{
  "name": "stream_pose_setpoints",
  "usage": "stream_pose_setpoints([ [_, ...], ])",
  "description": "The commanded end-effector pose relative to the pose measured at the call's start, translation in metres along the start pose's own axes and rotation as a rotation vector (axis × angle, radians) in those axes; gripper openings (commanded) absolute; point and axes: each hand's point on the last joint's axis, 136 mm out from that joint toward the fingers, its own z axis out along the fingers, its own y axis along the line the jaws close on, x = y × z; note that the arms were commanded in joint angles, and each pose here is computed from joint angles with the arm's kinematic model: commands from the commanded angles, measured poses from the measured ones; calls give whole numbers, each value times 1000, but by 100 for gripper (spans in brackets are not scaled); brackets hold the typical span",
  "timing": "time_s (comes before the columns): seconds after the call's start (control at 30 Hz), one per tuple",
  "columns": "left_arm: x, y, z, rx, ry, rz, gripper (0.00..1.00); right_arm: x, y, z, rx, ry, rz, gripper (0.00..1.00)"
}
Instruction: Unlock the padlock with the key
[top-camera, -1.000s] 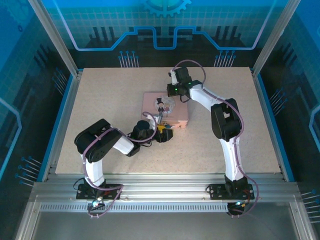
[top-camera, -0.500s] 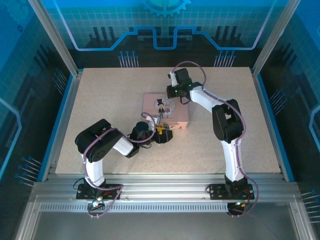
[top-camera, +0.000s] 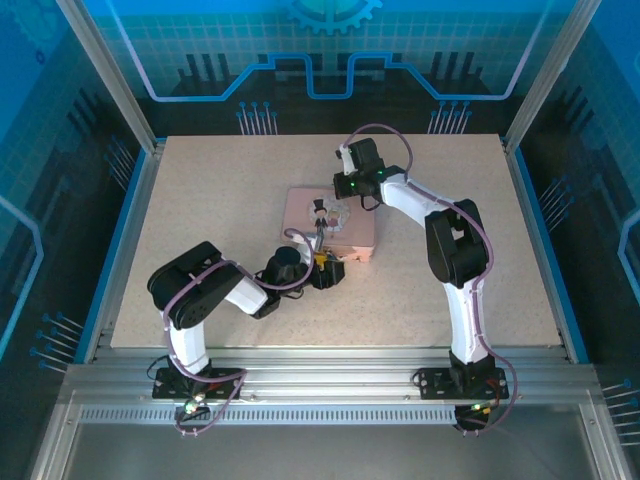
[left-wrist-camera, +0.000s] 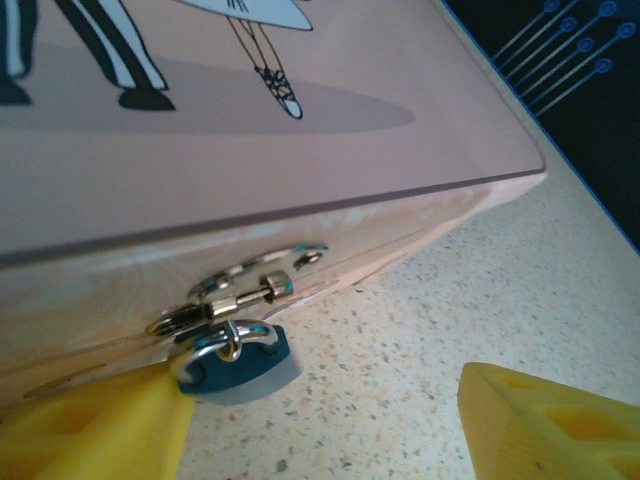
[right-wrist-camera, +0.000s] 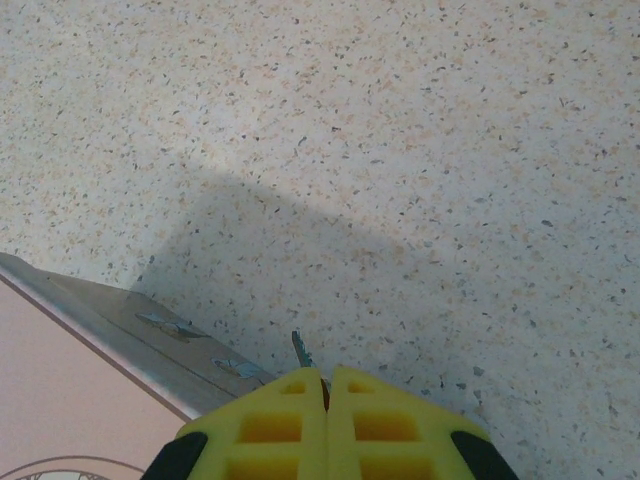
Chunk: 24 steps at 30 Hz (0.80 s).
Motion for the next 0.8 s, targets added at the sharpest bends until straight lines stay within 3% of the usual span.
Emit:
stream_pose_setpoints([
  [0.0,-34,-32,-3,174,-115,57,65,33,23,-1,-48,108,-17,0],
  [0.2,-28,-32,-1,204,-88,22,57,34,23,-2,-46,107,-16,0],
  [0.6,-22,-27,15,181,-85,-38,63,35,27,-4,-49,102,-17,0],
  [0.77,-17,-20,14,158,-70,-57,56,32,27,-8,-48,92,-23,0],
])
